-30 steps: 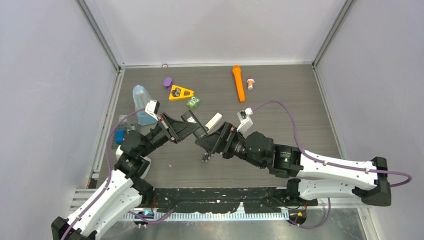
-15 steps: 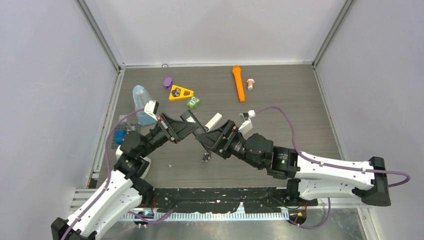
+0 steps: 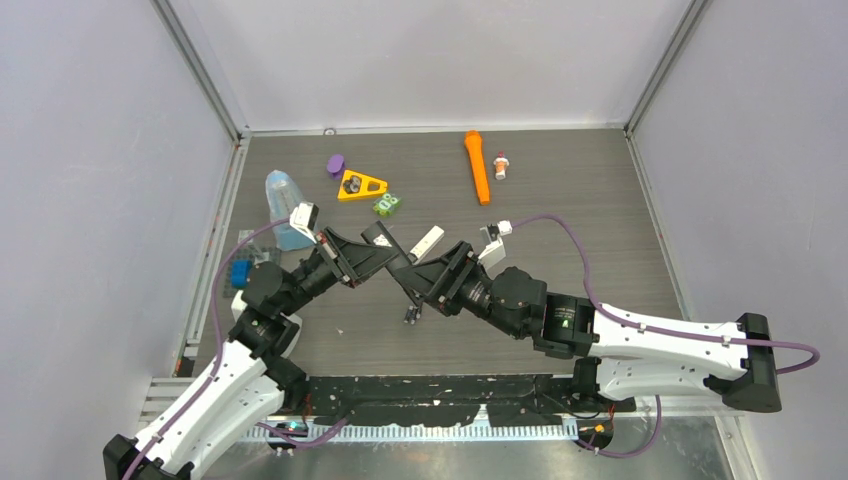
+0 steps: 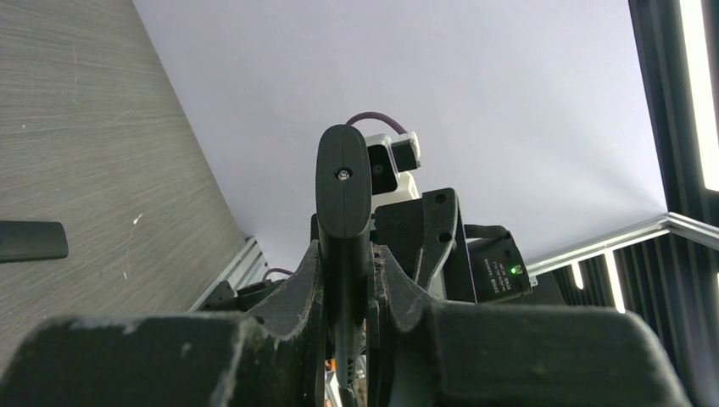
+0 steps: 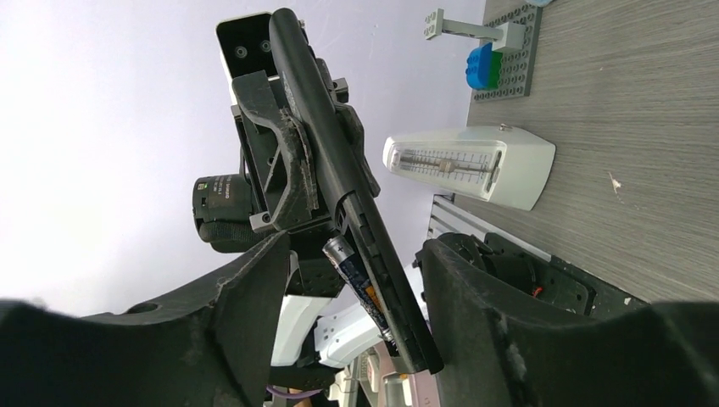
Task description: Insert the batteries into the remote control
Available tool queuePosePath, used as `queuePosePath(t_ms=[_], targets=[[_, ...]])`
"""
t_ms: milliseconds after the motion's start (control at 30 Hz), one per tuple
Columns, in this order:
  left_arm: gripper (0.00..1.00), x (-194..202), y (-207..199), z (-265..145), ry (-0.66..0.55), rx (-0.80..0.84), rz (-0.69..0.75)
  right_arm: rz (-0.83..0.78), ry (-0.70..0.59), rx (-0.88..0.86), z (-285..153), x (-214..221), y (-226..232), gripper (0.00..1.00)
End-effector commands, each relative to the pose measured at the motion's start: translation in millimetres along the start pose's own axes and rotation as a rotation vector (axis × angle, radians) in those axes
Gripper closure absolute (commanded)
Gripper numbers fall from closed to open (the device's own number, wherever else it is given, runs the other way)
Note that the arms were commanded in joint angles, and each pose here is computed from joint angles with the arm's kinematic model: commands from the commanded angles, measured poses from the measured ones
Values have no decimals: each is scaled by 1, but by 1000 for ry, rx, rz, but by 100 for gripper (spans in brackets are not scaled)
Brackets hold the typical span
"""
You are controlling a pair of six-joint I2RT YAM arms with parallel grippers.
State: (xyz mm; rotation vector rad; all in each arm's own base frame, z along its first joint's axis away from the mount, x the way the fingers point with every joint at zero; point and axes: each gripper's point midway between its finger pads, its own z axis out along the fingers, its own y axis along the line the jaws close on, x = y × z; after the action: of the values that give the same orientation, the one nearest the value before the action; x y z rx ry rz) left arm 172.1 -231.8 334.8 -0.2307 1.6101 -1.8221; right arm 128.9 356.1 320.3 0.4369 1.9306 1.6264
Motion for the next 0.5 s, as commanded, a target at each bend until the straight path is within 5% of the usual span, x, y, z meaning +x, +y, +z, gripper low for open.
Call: queuePosePath(t_ms=[0,467], targets=[[100,-4,-15,-2,-23,62,51,37,-29,-33,3,-7,11,41],[100,-6,-18,-2,-37,65,45,43,-8,-28,5,-2,5,64]])
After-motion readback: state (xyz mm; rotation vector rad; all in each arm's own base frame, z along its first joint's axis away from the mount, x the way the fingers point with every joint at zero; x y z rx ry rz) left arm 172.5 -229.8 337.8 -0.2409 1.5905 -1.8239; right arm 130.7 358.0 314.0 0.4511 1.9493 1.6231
